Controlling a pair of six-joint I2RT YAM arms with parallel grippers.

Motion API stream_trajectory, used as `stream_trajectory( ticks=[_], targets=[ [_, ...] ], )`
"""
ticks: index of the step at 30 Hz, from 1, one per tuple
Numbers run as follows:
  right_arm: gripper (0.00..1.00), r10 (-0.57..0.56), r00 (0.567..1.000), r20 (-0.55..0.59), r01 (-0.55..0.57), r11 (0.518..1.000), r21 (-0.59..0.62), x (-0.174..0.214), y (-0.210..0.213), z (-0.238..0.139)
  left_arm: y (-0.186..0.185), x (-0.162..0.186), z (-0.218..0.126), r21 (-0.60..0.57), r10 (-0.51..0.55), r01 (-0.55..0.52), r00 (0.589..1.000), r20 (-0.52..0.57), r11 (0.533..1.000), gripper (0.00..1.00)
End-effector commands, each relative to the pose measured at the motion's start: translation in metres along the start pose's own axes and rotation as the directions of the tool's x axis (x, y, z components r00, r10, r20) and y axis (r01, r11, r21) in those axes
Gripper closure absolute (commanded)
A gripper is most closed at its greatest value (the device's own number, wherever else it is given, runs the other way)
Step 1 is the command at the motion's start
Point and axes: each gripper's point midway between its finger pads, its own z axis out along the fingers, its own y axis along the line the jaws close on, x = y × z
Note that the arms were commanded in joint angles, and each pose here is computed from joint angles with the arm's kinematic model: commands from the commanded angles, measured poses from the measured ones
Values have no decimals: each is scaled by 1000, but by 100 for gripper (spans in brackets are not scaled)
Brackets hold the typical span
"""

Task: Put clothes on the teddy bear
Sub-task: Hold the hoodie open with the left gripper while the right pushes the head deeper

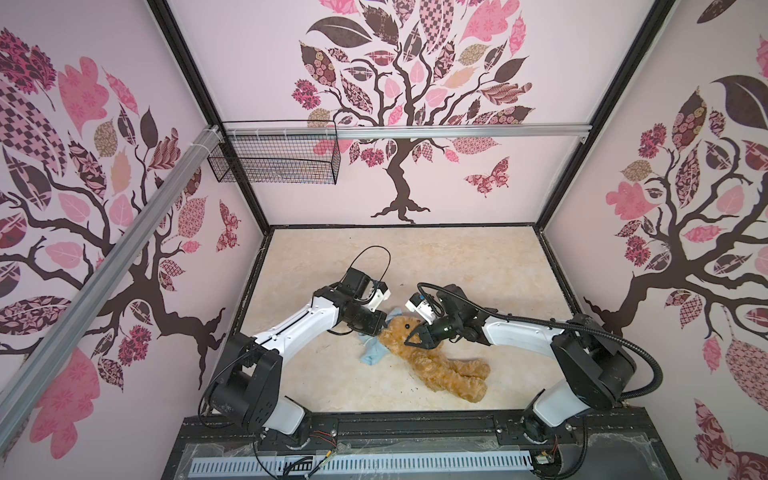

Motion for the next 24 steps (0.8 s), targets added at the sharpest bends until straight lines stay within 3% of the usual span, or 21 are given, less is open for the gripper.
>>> stream_trajectory(
  ticks=[1,12,24],
  targets=[
    [84,-28,991,128,19,997,70,-27,-4,-9,-10,-9,-11,23,55,-56,998,33,998,100],
    [86,-61,995,85,37,964,264,-4,-21,17,-29,-23,-14,112,8,-18,996,87,994,100],
    [85,-247,960,129,215,951,224,4,-5,27,-39,-60,-23,180,-158,120,964,215,976,96]
  ],
)
